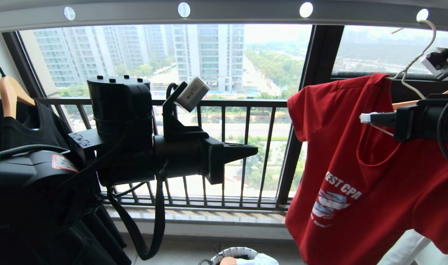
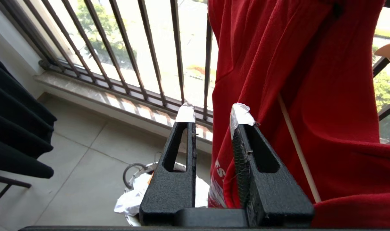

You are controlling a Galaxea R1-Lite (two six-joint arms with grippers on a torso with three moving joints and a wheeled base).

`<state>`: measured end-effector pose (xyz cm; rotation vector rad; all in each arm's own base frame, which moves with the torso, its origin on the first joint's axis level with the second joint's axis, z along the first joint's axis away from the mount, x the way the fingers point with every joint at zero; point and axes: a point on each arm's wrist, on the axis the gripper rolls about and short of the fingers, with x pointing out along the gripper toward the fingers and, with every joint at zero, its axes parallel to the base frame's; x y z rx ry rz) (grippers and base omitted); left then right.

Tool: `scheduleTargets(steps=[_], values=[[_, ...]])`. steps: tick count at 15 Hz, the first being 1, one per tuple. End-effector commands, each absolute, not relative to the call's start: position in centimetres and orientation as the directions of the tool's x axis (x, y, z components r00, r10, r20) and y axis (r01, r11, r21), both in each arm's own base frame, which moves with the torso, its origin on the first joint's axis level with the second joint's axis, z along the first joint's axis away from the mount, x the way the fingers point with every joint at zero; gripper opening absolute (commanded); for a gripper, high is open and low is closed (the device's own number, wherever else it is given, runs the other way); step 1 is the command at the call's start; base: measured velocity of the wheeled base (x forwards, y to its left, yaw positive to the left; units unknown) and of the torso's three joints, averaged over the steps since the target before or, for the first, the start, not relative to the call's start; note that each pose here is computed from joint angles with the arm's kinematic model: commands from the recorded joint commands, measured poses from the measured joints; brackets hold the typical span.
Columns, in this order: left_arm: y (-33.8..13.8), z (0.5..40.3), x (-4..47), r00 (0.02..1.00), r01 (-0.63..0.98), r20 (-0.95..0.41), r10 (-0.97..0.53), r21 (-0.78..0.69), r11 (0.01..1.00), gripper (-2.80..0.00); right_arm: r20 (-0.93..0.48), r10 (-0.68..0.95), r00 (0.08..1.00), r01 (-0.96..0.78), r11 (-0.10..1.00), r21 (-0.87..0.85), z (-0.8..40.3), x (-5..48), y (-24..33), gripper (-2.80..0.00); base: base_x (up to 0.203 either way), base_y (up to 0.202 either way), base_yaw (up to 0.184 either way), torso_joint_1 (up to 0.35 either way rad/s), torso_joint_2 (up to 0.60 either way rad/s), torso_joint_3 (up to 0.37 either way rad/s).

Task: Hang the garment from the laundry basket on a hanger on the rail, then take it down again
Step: Take the clothes off the clothes rack

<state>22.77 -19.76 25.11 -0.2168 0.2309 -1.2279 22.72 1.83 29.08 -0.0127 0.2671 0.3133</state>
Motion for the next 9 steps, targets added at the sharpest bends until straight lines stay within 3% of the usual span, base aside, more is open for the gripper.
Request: scheduleTargets(steps=[1,9], values=[[-19.7,25.2,22.7,0.315,0.904,-0.053,-0.948,-0.286,0.317,-2.8,-0.245,0.274,0.93,-0.279,0.96,0.015,29.5,21.8,1.6,0.0,0.0,0.0,0.0,0.0,0.0,0.0],[-19.6,25.4,22.5,0.316,0.906,-0.047,-0.947,-0.282,0.316,-2.8,-0.274,0.2,0.941,-0.223,0.974,-0.052,28.4,22.7,1.6,0.0,0.0,0.0,0.0,0.0,0.0,0.0]])
